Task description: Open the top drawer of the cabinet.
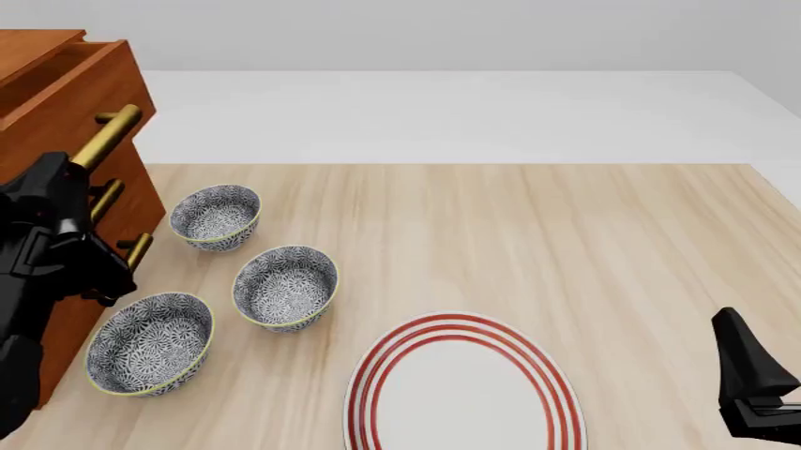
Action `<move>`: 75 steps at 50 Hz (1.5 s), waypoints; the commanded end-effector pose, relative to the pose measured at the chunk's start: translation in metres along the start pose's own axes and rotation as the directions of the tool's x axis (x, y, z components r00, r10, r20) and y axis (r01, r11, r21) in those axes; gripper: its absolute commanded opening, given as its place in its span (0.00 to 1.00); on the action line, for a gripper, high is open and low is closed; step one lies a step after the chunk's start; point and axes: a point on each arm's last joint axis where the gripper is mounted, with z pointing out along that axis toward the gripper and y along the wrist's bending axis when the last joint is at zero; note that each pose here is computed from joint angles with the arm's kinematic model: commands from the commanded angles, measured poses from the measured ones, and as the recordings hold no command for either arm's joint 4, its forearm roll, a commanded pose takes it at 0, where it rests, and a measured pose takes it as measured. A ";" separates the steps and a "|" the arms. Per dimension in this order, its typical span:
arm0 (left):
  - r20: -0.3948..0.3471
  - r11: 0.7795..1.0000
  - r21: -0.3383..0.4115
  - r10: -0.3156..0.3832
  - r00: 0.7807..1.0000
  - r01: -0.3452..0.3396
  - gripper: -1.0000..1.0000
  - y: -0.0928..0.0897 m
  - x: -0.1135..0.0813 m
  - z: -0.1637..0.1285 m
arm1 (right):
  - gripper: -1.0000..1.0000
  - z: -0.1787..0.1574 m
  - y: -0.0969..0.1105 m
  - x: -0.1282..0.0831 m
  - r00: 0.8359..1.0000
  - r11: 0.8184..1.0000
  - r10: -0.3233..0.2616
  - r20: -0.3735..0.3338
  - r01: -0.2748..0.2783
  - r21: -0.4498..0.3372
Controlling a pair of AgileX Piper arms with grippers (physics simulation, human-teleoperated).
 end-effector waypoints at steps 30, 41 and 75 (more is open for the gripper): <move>0.027 1.000 0.006 -0.018 0.999 0.018 1.00 0.001 -0.007 -0.017 | 1.00 0.000 0.000 0.000 1.000 1.000 0.000 0.000 0.000 0.000; 0.039 1.000 0.011 -0.007 0.999 0.007 1.00 0.009 -0.008 -0.052 | 1.00 0.000 0.000 0.000 1.000 1.000 0.000 0.000 0.000 0.000; 0.116 0.741 -0.023 -0.664 0.738 0.671 1.00 0.181 -0.014 -0.097 | 1.00 0.000 0.000 0.000 1.000 1.000 0.000 0.000 0.000 0.000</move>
